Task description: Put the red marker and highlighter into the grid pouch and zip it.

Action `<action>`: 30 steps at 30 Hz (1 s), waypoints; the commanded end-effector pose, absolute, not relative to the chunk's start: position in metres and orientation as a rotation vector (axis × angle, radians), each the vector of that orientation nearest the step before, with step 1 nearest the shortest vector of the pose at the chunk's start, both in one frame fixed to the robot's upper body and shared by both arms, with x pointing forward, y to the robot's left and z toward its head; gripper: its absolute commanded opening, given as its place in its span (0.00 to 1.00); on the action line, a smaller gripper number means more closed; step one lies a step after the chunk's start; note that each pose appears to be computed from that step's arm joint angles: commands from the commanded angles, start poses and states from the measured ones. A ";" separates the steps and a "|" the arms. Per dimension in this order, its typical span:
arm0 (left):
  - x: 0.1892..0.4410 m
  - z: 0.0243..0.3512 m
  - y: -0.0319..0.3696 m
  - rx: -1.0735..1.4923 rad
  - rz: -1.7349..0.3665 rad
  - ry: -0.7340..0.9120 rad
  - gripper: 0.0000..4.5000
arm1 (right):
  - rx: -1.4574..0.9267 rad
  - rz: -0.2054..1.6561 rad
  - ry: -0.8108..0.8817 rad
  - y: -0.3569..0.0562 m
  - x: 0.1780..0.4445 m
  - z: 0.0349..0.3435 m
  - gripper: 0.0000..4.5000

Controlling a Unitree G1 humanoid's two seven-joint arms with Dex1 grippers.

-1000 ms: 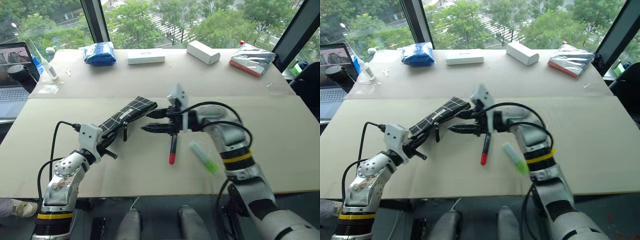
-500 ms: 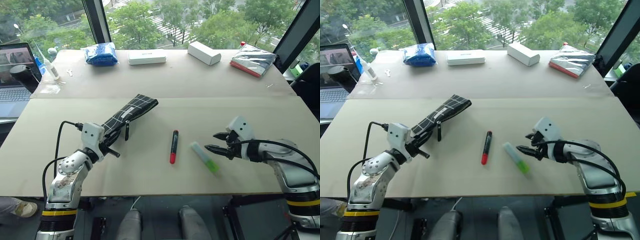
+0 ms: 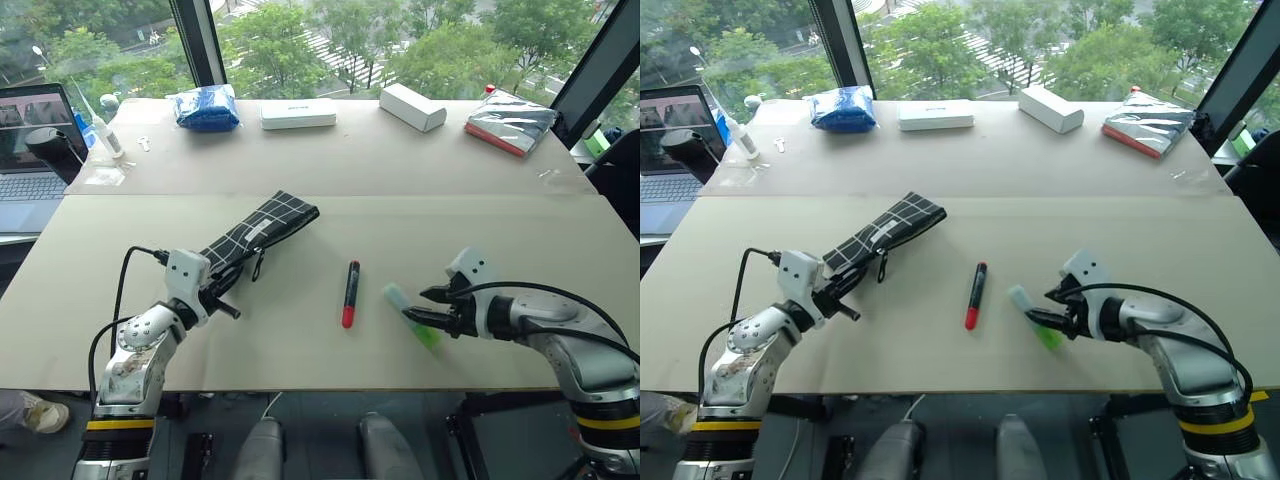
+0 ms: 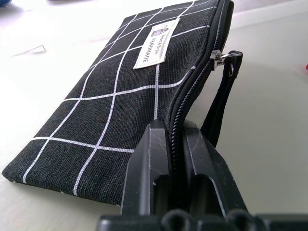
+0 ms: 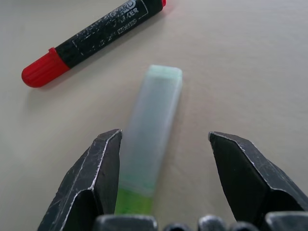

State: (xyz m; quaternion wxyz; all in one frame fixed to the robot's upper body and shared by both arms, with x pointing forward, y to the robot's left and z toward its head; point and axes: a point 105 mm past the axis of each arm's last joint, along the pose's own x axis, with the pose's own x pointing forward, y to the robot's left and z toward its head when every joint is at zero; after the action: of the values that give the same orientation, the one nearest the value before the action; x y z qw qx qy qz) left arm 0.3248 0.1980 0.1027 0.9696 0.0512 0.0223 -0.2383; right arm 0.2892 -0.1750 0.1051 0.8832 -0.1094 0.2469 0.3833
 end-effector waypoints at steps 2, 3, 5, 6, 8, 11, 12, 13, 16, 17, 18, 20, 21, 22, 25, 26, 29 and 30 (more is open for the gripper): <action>0.324 0.106 0.202 0.108 -0.469 0.013 0.00 | -0.292 0.826 0.518 -0.169 0.281 0.104 0.71; 0.325 0.107 0.203 0.108 -0.468 0.011 0.00 | -0.308 0.831 0.528 -0.168 0.279 0.101 0.71; 0.326 0.107 0.203 0.109 -0.465 0.010 0.00 | -0.349 0.827 0.542 -0.168 0.277 0.095 0.71; 0.326 0.108 0.203 0.110 -0.464 0.009 0.00 | -0.379 0.821 0.556 -0.169 0.276 0.090 0.71; 0.326 0.109 0.203 0.111 -0.462 0.007 0.00 | -0.430 0.808 0.575 -0.172 0.276 0.082 0.71; 0.326 0.112 0.203 0.113 -0.461 0.004 0.00 | -0.487 0.774 0.586 -0.177 0.281 0.075 0.66; 0.327 0.113 0.203 0.114 -0.461 0.002 0.00 | -0.503 0.749 0.584 -0.181 0.285 0.074 0.60; 0.327 0.114 0.202 0.115 -0.461 0.001 0.00 | -0.513 0.733 0.581 -0.183 0.288 0.074 0.55; 0.327 0.118 0.202 0.114 -0.460 -0.007 0.00 | -0.528 0.733 0.567 -0.184 0.292 0.075 0.32; 0.327 0.121 0.201 0.111 -0.462 -0.013 0.00 | -0.530 0.740 0.559 -0.184 0.293 0.076 0.26; 0.327 0.124 0.200 0.102 -0.464 -0.023 0.00 | -0.536 0.746 0.552 -0.183 0.295 0.077 0.23; 0.325 0.130 0.199 0.081 -0.472 -0.030 0.00 | -0.549 0.743 0.540 -0.184 0.300 0.078 0.23; 0.325 0.131 0.199 0.074 -0.475 -0.028 0.00 | -0.554 0.743 0.535 -0.184 0.302 0.079 0.23; 0.323 0.131 0.198 0.072 -0.483 -0.023 0.00 | -0.555 0.723 0.518 -0.185 0.309 0.081 0.23; 0.320 0.131 0.197 0.072 -0.494 -0.010 0.00 | -0.552 0.715 0.413 -0.178 0.327 0.097 0.23; 0.320 0.131 0.197 0.072 -0.495 -0.007 0.00 | -0.561 0.716 0.352 -0.174 0.333 0.107 0.23; 0.318 0.132 0.195 0.072 -0.500 -0.002 0.00 | -0.600 0.771 0.047 -0.146 0.354 0.163 0.23; 0.318 0.132 0.194 0.072 -0.502 -0.001 0.00 | -0.603 0.799 -0.015 -0.137 0.356 0.176 0.23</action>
State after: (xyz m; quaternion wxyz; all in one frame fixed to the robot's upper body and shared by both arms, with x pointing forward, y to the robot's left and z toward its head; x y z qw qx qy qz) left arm 0.3204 0.1974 0.1181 0.9702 0.0264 0.0198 -0.2400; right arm 0.3505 -0.1497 0.1298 0.8824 -0.2679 0.0942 0.3750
